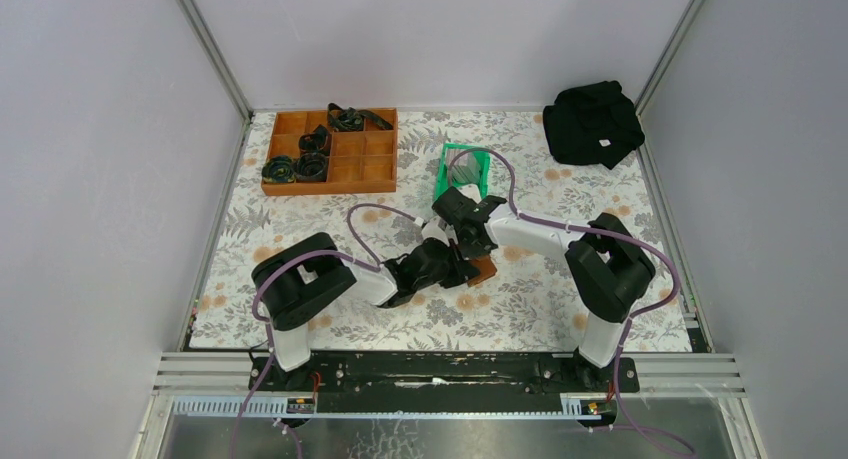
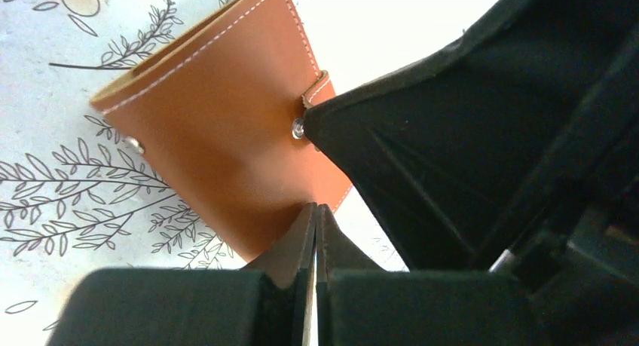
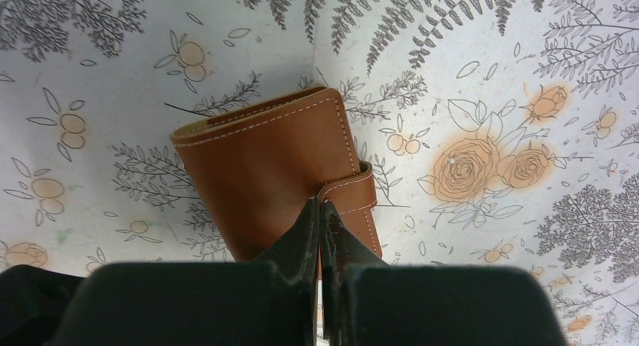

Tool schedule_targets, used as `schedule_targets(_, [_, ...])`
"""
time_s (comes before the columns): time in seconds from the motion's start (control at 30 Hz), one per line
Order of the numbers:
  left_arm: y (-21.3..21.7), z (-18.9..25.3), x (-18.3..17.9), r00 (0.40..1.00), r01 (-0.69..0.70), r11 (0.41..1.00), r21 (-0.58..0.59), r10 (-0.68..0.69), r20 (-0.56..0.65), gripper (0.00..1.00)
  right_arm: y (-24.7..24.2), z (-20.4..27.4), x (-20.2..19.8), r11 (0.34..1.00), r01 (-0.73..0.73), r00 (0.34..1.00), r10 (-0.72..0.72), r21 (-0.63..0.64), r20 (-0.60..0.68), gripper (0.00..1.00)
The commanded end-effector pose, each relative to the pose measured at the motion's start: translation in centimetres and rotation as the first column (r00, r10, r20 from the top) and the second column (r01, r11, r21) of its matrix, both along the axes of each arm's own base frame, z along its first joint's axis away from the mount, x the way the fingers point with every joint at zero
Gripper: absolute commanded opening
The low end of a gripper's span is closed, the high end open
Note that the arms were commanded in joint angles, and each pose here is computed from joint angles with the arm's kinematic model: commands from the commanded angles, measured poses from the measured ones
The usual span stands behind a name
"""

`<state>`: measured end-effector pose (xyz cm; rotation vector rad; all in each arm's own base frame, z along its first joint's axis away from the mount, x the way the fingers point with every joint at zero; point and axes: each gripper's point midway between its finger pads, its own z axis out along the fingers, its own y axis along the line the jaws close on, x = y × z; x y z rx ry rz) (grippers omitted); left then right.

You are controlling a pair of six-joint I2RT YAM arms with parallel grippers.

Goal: Put the credit cards into the card holder
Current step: Close the card holder at the center of the board.

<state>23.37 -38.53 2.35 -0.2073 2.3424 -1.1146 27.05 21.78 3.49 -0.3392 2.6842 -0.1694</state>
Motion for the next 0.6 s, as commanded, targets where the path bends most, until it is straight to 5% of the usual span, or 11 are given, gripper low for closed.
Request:
schedule_targets(0.0, [6.9, -9.5, -4.7, 0.981, 0.056, 0.952, 0.3, 0.003, -0.194, 0.0, 3.1, 1.0, 1.3, 0.995, 0.0, 0.999, -0.004, 0.103, 0.042, 0.0])
schedule_targets(0.57, [8.5, -9.8, -5.1, 0.976, 0.037, 0.936, 0.35, 0.041, -0.214, 0.0, 2.6, -0.4, 0.5, 0.996, 0.002, 1.0, -0.002, 0.086, 0.01, 0.0])
